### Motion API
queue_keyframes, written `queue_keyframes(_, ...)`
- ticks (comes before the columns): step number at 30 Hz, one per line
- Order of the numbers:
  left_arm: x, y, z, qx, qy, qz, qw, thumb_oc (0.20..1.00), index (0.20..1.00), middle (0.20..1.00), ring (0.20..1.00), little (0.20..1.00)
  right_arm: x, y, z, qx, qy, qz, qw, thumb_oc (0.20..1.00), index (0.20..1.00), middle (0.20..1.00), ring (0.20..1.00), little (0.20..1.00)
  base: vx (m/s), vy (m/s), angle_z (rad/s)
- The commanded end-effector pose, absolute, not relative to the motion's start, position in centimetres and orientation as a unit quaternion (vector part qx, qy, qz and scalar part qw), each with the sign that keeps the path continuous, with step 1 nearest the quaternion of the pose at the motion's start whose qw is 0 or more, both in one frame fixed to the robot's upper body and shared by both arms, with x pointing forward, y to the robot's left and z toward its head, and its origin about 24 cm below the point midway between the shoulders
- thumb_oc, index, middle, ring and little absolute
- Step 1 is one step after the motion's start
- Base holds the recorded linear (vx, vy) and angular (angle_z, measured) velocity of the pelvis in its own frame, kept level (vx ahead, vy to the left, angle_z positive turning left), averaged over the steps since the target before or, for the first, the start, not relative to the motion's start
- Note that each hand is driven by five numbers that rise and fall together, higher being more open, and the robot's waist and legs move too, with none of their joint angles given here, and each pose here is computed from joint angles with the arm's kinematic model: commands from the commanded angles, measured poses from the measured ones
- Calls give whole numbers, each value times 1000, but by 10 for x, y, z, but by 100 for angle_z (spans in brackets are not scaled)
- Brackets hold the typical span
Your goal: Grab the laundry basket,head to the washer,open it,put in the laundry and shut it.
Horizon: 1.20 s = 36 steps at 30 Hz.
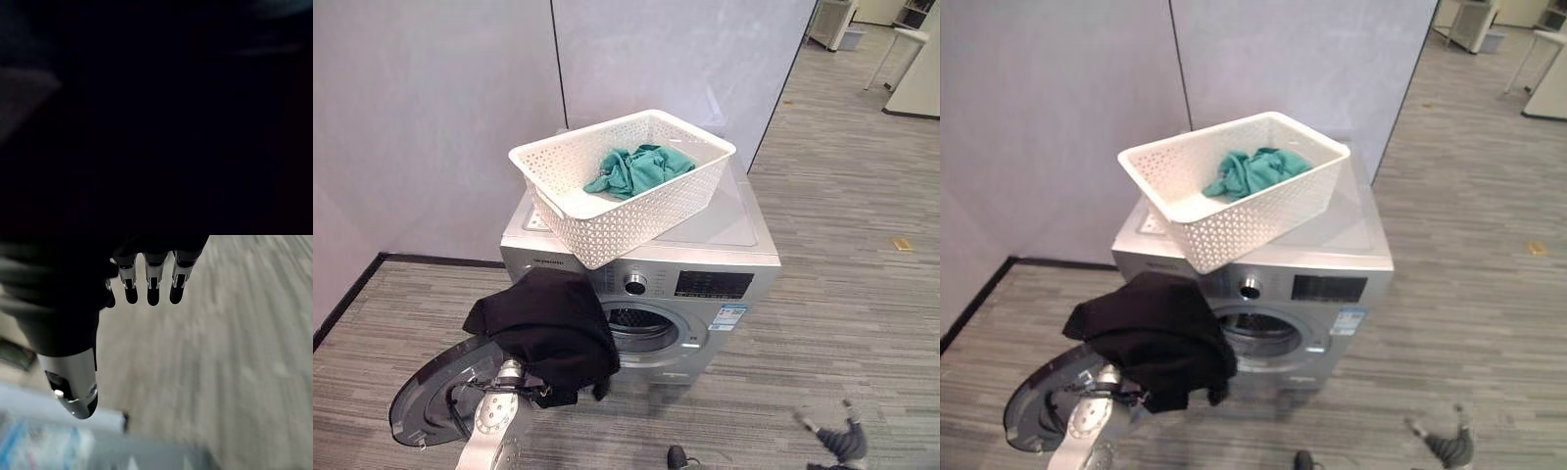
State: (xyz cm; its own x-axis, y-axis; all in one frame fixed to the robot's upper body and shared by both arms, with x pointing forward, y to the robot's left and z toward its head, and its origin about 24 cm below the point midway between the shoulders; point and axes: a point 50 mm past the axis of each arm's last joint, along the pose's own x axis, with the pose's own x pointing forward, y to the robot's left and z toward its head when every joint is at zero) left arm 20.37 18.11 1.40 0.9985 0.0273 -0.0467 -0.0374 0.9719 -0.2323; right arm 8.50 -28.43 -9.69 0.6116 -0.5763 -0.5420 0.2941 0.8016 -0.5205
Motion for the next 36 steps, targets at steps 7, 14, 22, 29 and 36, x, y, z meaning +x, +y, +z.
queue_keyframes(7, 232, 162, 29, -202, -36, -20, 978, 200, 200, 200, 200, 200, 138, -283, -92, -110, 315, -287, 898, 1000, 1000, 1000, 1000, 1000, -110, 6, 7)
queue_keyframes(14, 243, 139, 17, -256, -3, -38, 966, 200, 200, 200, 200, 200, 164, -269, -90, -101, 300, -275, 908, 1000, 1000, 1000, 1000, 1000, -138, -29, 15)
queue_keyframes(22, 270, 118, 35, -270, -29, -46, 961, 200, 200, 200, 200, 200, 209, -242, -76, -78, 254, -257, 929, 1000, 1000, 1000, 1000, 1000, -84, -36, 4)
queue_keyframes(29, 302, 97, 61, -263, -61, -45, 962, 200, 200, 200, 200, 200, 253, -215, -41, -25, 161, -245, 956, 1000, 1000, 1000, 1000, 1000, -70, -54, 10)
queue_keyframes(36, 326, 84, 95, -288, -103, -33, 951, 200, 200, 200, 200, 200, 274, -206, -16, 10, 103, -256, 961, 1000, 1000, 1000, 1000, 1000, -18, -59, -3)
